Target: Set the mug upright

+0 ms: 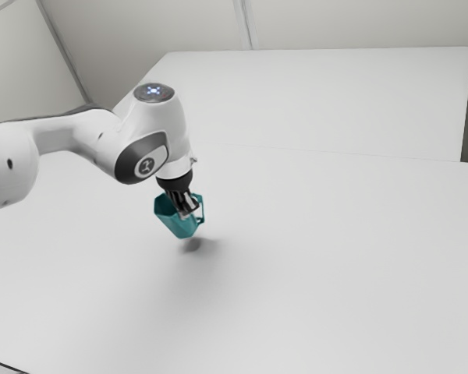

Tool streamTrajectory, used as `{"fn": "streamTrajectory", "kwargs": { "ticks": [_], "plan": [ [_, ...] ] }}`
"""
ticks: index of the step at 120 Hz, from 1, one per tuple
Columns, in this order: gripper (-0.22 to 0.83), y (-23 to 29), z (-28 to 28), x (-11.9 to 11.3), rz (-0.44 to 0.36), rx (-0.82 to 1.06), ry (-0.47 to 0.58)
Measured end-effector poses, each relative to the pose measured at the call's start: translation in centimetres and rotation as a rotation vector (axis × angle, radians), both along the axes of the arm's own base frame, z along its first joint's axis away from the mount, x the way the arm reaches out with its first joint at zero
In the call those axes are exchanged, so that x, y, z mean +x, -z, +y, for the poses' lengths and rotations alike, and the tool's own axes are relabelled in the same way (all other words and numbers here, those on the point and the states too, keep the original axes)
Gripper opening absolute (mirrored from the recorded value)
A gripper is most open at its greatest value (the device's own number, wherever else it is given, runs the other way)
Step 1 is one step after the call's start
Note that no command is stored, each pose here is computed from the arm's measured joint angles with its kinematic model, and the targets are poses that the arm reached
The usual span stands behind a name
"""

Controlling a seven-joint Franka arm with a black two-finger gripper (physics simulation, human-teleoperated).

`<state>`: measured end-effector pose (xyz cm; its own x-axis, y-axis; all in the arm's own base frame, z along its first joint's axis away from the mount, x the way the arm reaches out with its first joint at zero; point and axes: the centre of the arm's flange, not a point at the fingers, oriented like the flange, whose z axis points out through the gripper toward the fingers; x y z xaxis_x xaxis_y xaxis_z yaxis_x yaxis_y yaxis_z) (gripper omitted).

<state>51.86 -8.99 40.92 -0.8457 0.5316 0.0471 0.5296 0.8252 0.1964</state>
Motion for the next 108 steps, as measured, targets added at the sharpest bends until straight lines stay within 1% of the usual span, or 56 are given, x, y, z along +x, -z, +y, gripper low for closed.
{"fn": "streamTrajectory", "kwargs": {
  "ticks": [13, 28, 43, 61, 85, 108],
  "plan": [
    [-0.17, 1.1, 2.2, -0.2, -0.004, 0.032, -0.008],
    [-0.17, 2.6, 4.2, -1.1, -0.003, 0.035, -0.029],
    [-0.17, 3.3, 3.4, -2.1, 0.0, 0.011, -0.026],
    [-0.17, 3.7, 2.6, -2.9, 0.027, 0.003, -0.026],
    [-0.17, 5.2, 2.6, -2.5, 0.068, 0.009, -0.029],
    [-0.17, 6.2, 2.4, -1.8, 0.084, 0.015, -0.021]
  ]
}}
